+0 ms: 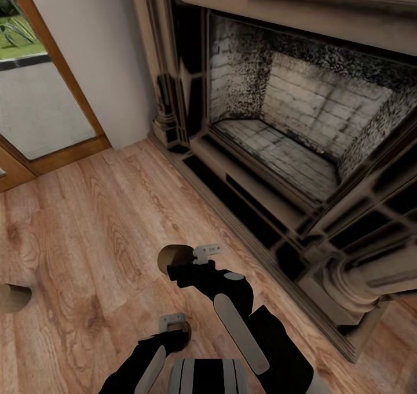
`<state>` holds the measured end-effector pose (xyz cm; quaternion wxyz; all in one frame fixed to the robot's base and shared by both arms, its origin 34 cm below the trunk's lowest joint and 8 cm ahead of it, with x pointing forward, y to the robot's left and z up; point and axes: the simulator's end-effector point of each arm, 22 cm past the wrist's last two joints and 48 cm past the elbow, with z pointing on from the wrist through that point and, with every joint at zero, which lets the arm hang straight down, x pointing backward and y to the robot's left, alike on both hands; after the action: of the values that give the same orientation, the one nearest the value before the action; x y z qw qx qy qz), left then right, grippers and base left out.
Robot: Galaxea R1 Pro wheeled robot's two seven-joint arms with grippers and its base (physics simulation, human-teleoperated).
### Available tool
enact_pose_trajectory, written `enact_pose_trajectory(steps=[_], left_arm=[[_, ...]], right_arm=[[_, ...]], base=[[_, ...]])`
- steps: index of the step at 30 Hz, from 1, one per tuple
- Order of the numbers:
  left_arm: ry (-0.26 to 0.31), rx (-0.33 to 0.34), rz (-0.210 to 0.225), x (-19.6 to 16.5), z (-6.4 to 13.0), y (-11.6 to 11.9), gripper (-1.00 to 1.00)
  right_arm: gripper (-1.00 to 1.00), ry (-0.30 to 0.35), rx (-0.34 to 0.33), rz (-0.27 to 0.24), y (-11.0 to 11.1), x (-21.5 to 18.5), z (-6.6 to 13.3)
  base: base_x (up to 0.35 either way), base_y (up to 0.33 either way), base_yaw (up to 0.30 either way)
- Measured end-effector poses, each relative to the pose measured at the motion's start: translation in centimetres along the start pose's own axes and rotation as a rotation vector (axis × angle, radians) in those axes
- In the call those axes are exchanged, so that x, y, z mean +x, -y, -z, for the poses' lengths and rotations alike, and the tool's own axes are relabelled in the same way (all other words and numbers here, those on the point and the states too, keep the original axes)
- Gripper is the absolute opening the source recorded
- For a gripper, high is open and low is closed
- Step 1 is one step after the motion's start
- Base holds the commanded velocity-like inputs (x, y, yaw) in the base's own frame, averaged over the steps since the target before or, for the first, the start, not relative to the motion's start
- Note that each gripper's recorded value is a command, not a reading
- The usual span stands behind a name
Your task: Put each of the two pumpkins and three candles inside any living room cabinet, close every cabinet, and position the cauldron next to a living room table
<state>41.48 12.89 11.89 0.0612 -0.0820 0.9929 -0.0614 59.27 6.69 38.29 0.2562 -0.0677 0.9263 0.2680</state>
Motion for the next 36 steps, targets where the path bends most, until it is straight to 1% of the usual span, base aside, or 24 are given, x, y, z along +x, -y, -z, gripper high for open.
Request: enact_pose_trajectory(steps=[4,5,31,33,34,36], left_arm=[[0.0,-0.001,0.0,-0.01,0.0,-0.04,1.0],[0.0,-0.001,0.0,-0.01,0.0,-0.04,-1.0],[0.002,0.003,0.012,-0.07,-0.02,-0.15,-1.0],[0.002,0.004,0.01,-0.06,-0.02,-0.16,-1.0],[0.008,0.0,0.001,-0.33,0.11,-0.23,-1.0],[0.016,0.003,0.001,-0.66,0.36,-0.14,-1.0]], right_arm=[[-1.0,0.0,0.0,0.0,0.0,-0.01,0.0],[-1.0,0.001,0.0,0.0,0.0,-0.01,0.0],[-1.0,0.0,0.001,0.0,0.02,0.03,-0.03],[-1.0,0.0,0.001,0.0,0.02,0.02,-0.02],[-1.0,0.004,0.0,0.002,-0.07,-0.14,0.12],[-1.0,0.01,0.0,0.006,-0.25,-0.44,0.4]], base=[[0.0,0.0,0.0],[0.0,0.0,0.0],[0.0,0.0,0.0],[0.0,0.0,0.0],[0.0,0.0,0.0],[0.0,0.0,0.0]])
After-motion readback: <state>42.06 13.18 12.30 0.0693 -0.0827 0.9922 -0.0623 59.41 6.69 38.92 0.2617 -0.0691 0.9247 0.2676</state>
